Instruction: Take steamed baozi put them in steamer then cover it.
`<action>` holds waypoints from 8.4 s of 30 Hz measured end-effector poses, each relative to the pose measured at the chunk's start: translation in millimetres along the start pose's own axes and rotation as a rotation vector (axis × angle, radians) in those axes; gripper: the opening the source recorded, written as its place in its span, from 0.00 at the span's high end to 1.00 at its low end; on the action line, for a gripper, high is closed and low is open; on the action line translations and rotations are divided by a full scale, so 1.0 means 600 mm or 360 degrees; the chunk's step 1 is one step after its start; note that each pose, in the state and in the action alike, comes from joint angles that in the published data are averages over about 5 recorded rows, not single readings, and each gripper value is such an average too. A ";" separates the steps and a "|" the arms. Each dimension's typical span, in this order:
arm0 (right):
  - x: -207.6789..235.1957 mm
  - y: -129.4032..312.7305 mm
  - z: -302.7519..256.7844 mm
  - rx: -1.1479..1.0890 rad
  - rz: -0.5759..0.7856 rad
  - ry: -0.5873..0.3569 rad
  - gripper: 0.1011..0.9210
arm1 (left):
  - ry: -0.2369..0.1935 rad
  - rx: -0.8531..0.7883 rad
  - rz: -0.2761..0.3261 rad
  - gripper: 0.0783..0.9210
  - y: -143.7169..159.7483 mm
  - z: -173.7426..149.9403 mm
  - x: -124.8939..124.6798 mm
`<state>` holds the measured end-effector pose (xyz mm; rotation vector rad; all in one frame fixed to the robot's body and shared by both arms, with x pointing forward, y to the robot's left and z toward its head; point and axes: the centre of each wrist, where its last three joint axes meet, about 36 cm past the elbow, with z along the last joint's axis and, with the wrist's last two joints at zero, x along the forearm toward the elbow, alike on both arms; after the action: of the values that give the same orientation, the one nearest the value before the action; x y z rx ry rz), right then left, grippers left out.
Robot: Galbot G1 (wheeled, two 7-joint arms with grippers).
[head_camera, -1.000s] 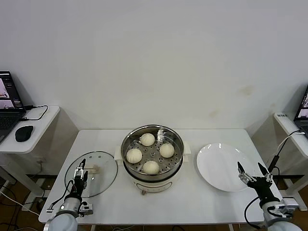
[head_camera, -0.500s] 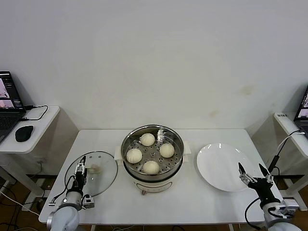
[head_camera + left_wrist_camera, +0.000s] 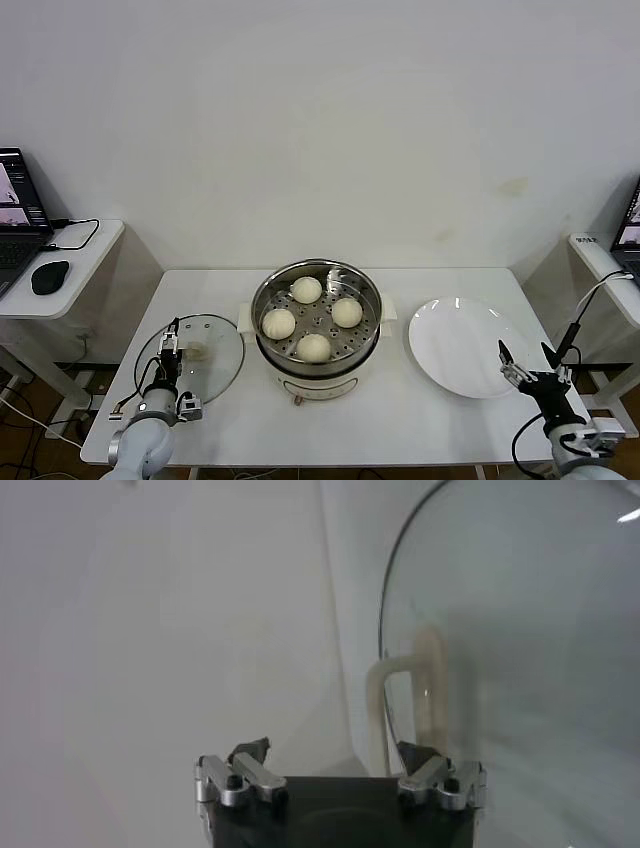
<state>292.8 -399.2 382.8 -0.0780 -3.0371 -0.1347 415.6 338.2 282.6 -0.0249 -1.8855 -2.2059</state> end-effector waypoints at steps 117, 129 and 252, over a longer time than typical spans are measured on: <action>-0.055 0.062 0.009 -0.0025 0.0020 -0.0045 0.12 | -0.0287 0.0487 -0.0187 0.92 0.378 -0.402 0.086; -0.061 0.066 0.018 -0.0035 0.0008 -0.0048 0.12 | -0.0272 0.0391 -0.0157 0.92 0.364 -0.431 0.106; -0.027 0.067 0.019 0.0051 -0.0019 0.0064 0.12 | -0.0415 0.0724 -0.0245 0.12 0.369 -0.221 0.260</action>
<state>310.0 -358.8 373.4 -0.0541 -2.9990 -0.0871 325.1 151.3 501.7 -0.0939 -2.5728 -1.8813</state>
